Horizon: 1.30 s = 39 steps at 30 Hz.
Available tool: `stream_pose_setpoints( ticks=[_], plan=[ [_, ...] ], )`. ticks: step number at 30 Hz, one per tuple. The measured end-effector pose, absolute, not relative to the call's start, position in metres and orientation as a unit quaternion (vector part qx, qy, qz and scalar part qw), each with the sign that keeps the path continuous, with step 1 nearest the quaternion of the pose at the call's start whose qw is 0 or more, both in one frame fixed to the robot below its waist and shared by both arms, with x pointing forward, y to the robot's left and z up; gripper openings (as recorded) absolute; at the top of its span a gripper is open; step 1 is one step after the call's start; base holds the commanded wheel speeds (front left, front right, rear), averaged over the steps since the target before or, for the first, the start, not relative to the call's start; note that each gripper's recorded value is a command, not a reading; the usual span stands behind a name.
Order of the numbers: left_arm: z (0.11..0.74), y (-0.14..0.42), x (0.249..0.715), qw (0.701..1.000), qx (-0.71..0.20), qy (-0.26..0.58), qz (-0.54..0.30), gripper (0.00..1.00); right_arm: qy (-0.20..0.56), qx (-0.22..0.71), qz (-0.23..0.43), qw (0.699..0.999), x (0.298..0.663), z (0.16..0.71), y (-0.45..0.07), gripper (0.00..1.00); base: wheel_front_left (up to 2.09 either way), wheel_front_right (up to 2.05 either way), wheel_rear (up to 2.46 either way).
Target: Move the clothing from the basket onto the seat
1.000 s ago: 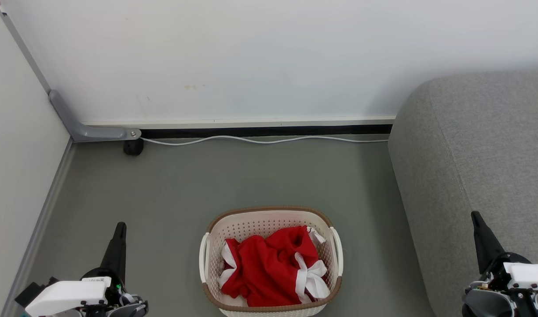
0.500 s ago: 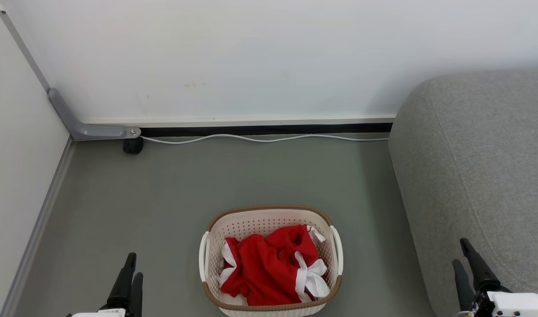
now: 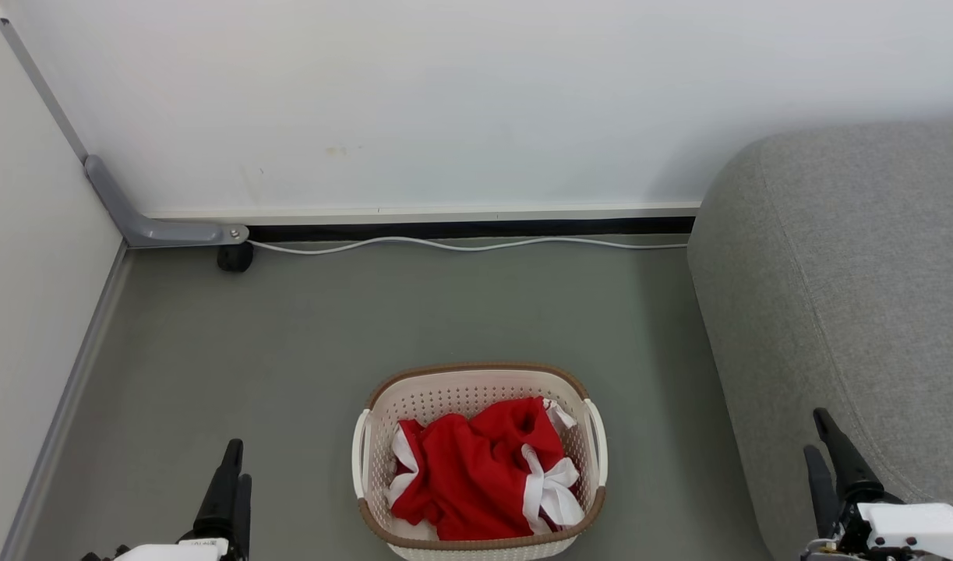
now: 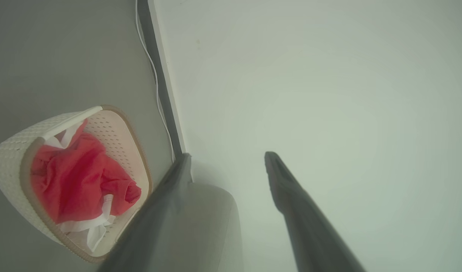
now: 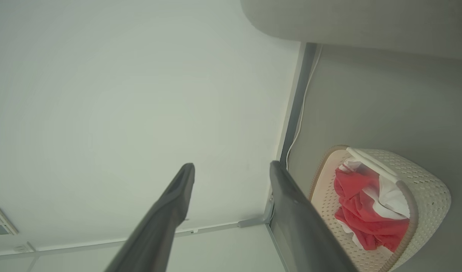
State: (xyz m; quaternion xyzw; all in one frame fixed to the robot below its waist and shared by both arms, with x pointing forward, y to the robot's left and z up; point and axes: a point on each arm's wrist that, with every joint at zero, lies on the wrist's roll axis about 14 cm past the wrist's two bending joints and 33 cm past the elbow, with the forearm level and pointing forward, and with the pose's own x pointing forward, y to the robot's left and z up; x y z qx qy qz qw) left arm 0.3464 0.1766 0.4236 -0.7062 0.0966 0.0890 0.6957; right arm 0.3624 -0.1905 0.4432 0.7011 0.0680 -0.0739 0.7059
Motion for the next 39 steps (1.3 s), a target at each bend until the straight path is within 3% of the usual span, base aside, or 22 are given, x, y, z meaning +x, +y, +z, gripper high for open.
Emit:
stream_pose_setpoints(
  ticks=[13,39],
  plan=[
    [0.429,0.174,0.355,0.741,-0.66,0.097,0.077,1.0,0.065,0.65,-0.057,0.755,0.375,0.454,-0.19,1.0,0.0,0.0,0.0],
    [0.447,0.164,0.377,0.875,-0.474,0.095,0.021,1.0,0.065,0.478,-0.021,0.876,0.396,0.467,-0.185,1.0,0.0,0.0,0.0]
  ],
)
